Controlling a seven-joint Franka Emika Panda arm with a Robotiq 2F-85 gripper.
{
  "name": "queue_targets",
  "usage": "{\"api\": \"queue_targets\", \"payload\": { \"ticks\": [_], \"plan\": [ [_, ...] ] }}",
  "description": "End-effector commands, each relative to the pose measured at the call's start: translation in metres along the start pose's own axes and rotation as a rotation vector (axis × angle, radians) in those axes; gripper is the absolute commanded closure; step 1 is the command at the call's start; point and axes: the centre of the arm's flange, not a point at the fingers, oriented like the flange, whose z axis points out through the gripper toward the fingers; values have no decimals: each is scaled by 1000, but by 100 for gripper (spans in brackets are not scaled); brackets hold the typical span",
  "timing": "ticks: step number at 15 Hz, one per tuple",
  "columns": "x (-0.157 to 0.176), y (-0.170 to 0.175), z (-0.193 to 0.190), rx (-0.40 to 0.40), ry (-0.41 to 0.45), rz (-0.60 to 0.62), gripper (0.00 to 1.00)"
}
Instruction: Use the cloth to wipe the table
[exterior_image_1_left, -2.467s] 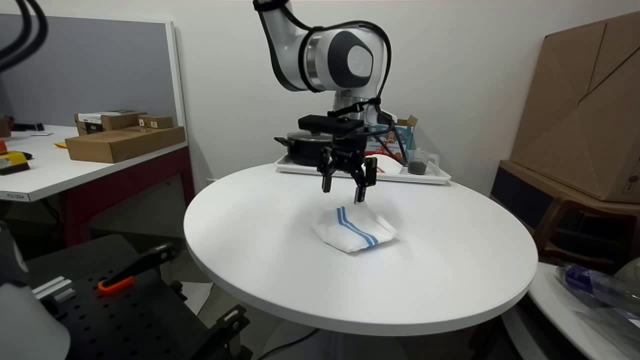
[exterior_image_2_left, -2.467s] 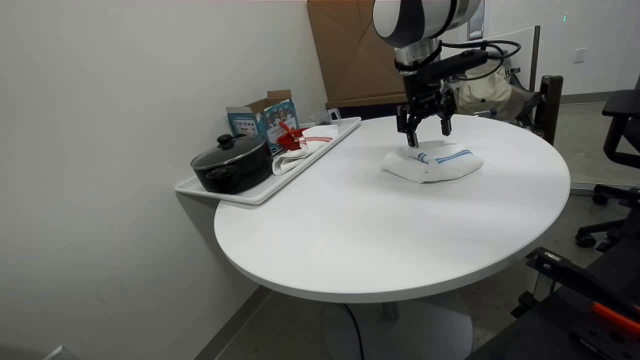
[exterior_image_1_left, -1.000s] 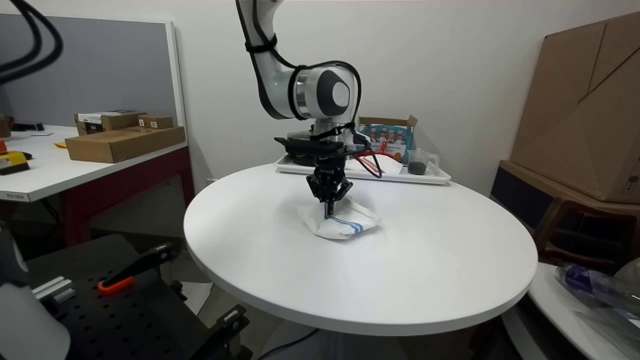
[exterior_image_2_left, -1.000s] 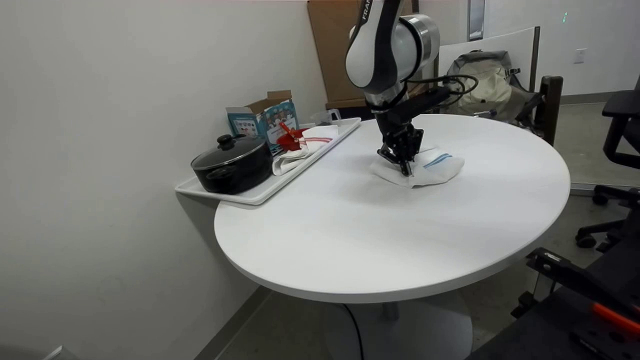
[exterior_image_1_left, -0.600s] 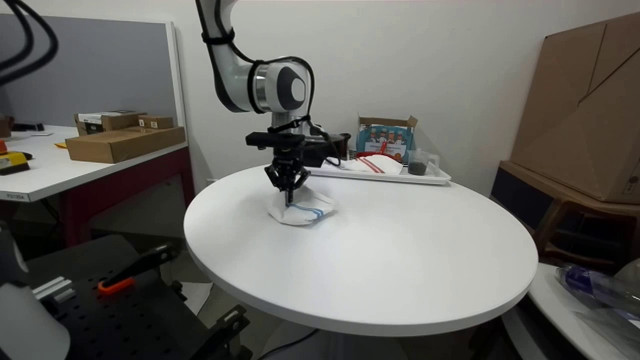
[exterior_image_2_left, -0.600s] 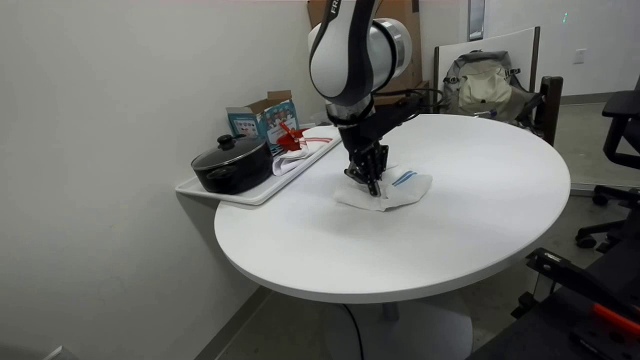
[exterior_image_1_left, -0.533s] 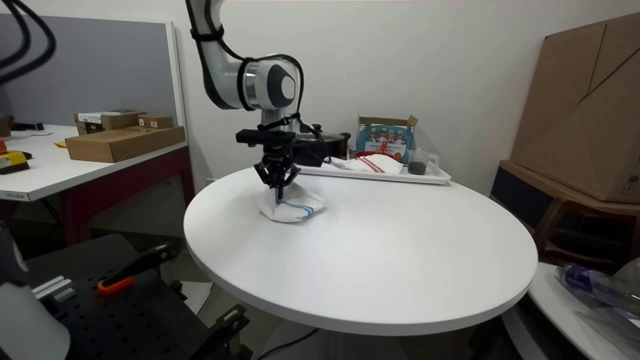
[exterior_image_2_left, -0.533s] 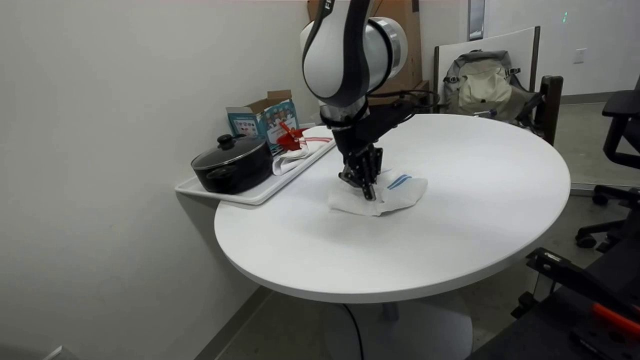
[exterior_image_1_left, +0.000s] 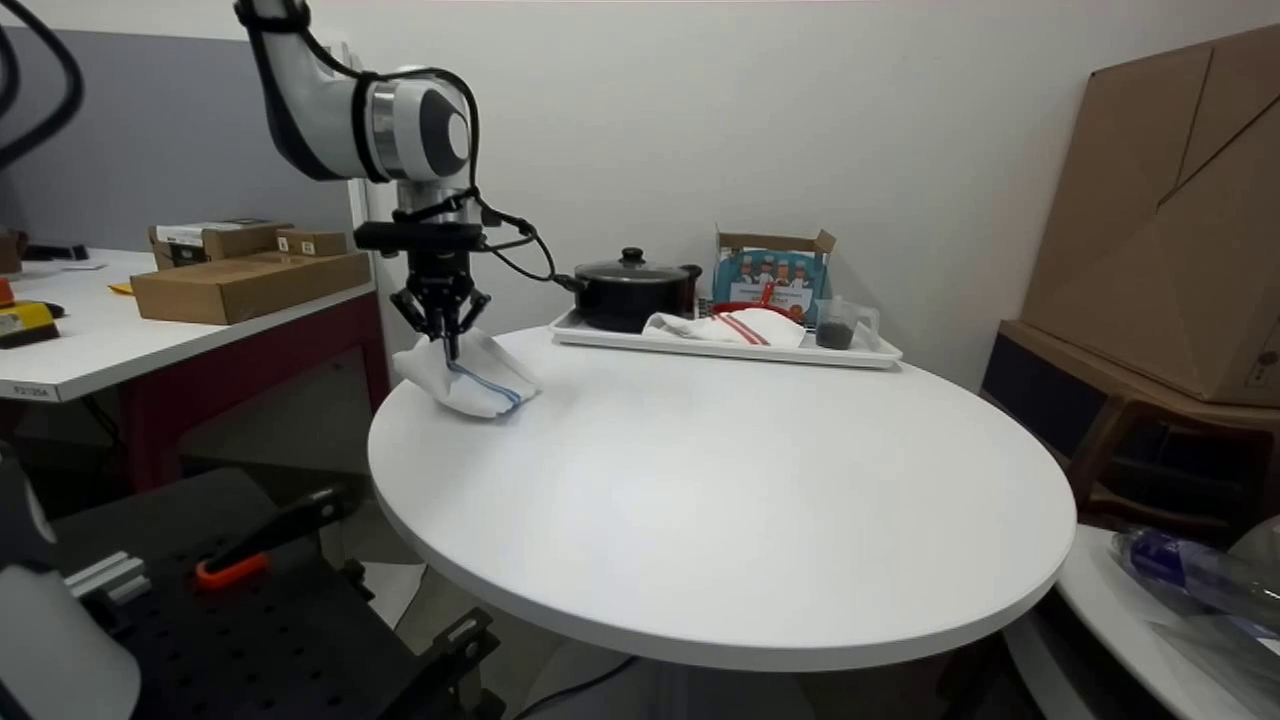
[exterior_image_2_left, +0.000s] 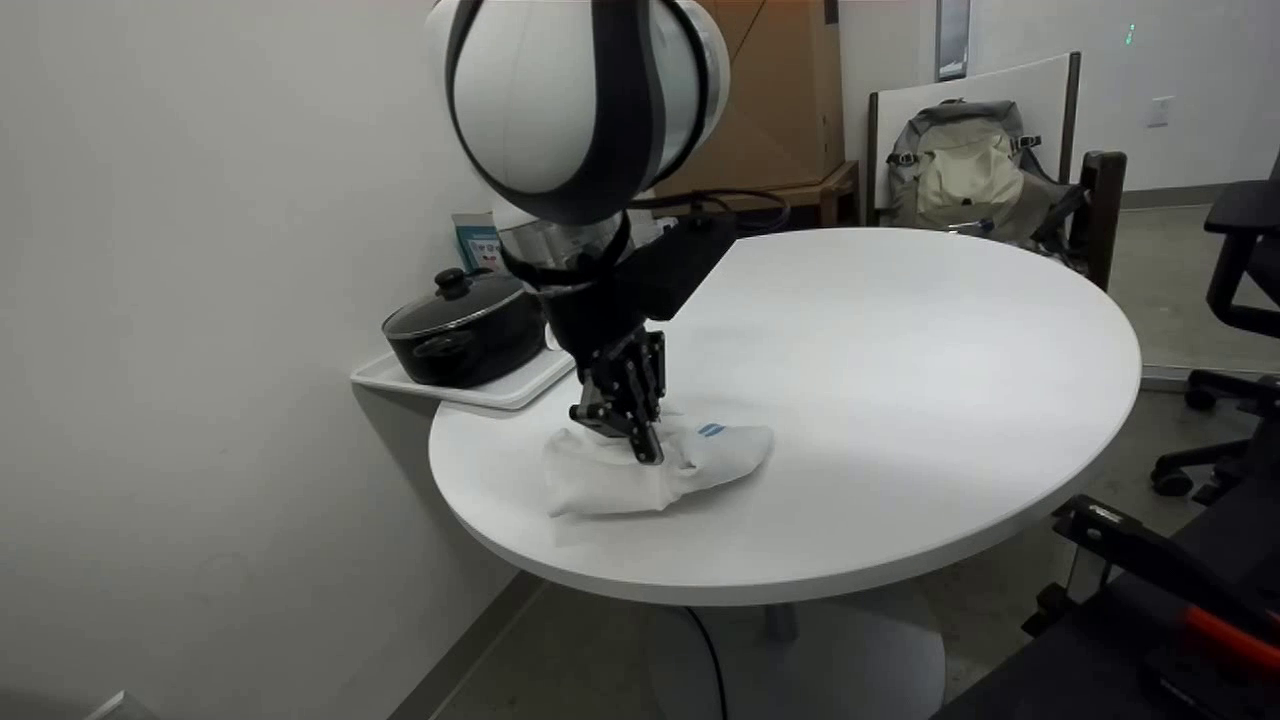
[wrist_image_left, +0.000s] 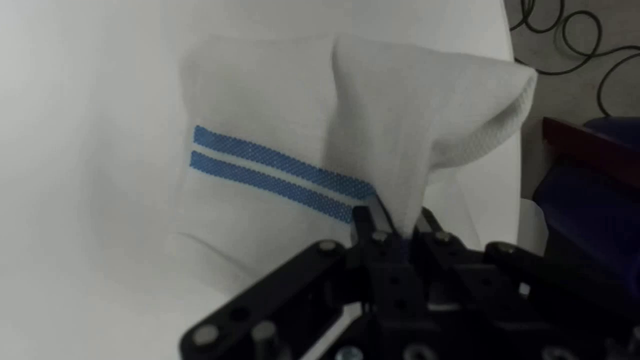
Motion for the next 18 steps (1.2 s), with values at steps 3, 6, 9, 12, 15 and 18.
{"api": "queue_targets", "payload": {
  "ticks": [3, 6, 9, 12, 15, 18],
  "plan": [
    [8, -21, -8, -58, 8, -54, 98],
    [12, -6, 2, -72, -19, -29, 98],
    [13, 22, 20, -81, -71, 17, 98],
    [9, 60, 41, -98, -124, 75, 98],
    [-3, 116, 63, -117, -172, 177, 98],
    [-20, 177, 73, -133, -205, 305, 98]
  ]
}}
